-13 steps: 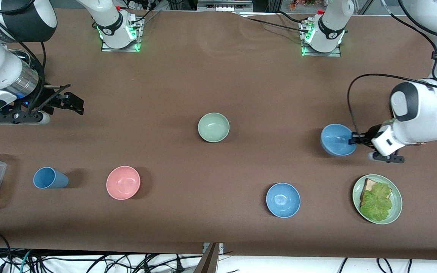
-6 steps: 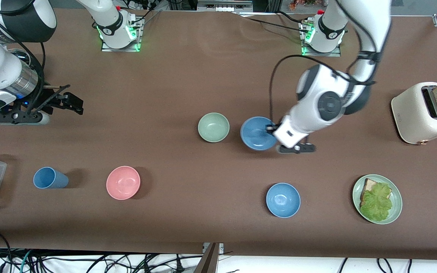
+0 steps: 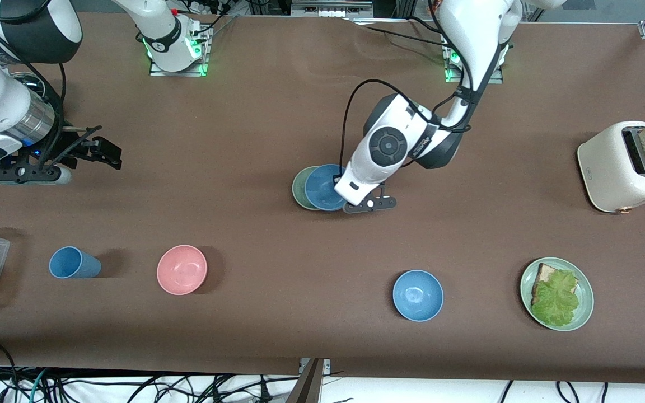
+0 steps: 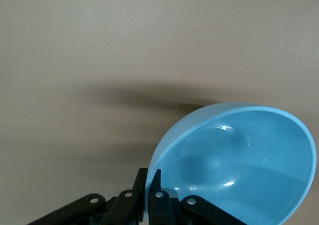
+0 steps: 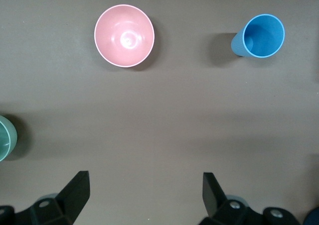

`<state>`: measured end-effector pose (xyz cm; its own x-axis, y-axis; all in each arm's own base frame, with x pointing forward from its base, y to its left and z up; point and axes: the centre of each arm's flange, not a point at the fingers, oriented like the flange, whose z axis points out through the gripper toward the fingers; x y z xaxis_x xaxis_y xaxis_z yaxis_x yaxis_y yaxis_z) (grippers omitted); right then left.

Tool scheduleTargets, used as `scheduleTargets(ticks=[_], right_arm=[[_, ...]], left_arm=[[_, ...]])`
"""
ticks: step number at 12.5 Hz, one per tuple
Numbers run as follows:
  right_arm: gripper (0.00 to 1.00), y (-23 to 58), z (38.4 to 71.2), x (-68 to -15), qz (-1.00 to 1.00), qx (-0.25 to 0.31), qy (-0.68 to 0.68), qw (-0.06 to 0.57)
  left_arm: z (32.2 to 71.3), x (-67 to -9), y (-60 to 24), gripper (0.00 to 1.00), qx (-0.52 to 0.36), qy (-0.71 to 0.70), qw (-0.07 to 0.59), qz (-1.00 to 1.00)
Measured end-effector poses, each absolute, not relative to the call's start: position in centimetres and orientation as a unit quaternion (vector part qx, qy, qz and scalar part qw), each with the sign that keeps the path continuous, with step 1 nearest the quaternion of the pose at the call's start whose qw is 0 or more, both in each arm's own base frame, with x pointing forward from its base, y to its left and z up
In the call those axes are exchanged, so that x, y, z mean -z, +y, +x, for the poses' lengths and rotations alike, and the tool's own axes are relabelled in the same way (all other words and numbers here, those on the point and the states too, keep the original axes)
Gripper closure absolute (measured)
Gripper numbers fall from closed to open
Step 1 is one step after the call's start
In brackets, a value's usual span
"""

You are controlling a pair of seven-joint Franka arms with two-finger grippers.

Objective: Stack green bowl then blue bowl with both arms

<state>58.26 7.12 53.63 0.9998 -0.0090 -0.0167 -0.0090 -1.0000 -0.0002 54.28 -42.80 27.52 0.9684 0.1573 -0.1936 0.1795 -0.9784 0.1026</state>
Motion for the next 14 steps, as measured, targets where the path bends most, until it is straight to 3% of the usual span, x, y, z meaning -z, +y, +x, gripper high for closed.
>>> scheduleTargets(ticks=[5, 6, 9, 14], right_arm=[[0.00, 7.1, 58.2, -53.5, -1.000, -0.010, 0.005, 0.000], [0.00, 7.1, 58.2, -53.5, -1.000, -0.010, 0.005, 0.000], [0.00, 7.1, 58.2, -53.4, -1.000, -0.010, 0.005, 0.000], [0.00, 7.0, 58.2, -53.4, -1.000, -0.011, 0.005, 0.000]], left_arm=[[52.9, -25.4, -45.1, 0.95, 0.088, 0.102, 0.057, 0.989], [52.9, -25.3, -45.3, 0.89, 0.087, 0.104, 0.057, 0.989], [54.7, -27.6, -45.2, 0.56, 0.062, 0.110, 0.072, 0.989], [61.4, -39.2, -36.7, 0.03, 0.015, 0.131, 0.093, 0.987]])
